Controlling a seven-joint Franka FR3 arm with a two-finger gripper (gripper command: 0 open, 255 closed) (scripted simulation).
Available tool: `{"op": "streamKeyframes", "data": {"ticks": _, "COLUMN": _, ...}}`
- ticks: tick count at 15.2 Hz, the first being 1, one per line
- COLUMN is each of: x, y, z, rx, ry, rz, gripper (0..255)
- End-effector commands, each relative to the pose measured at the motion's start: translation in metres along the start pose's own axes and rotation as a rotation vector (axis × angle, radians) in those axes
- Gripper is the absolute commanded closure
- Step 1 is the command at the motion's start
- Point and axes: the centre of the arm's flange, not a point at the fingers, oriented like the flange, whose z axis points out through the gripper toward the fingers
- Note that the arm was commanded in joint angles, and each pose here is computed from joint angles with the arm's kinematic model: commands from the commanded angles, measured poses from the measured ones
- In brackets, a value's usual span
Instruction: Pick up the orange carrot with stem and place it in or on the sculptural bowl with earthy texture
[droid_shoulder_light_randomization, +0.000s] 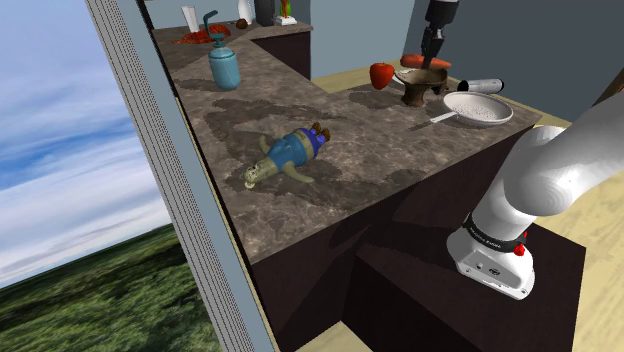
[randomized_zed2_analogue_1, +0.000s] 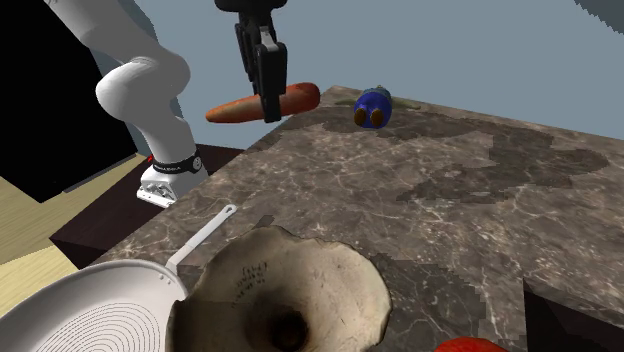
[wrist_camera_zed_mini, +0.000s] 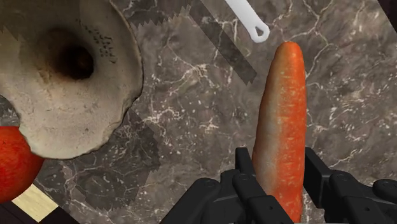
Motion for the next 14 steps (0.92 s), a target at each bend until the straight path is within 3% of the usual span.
{"op": "streamKeyframes", "data": {"ticks": 1, "x": 0.000, "y": -0.001, "z": -0.009, "rx": 0.000, "ry": 0.000, "rz": 0.000, "gripper": 255}}
{"op": "streamKeyframes", "data": {"ticks": 14, "x": -0.050, "y": 0.163, "z": -0.014, "rx": 0.000, "ry": 0.000, "rz": 0.000, "gripper": 255}}
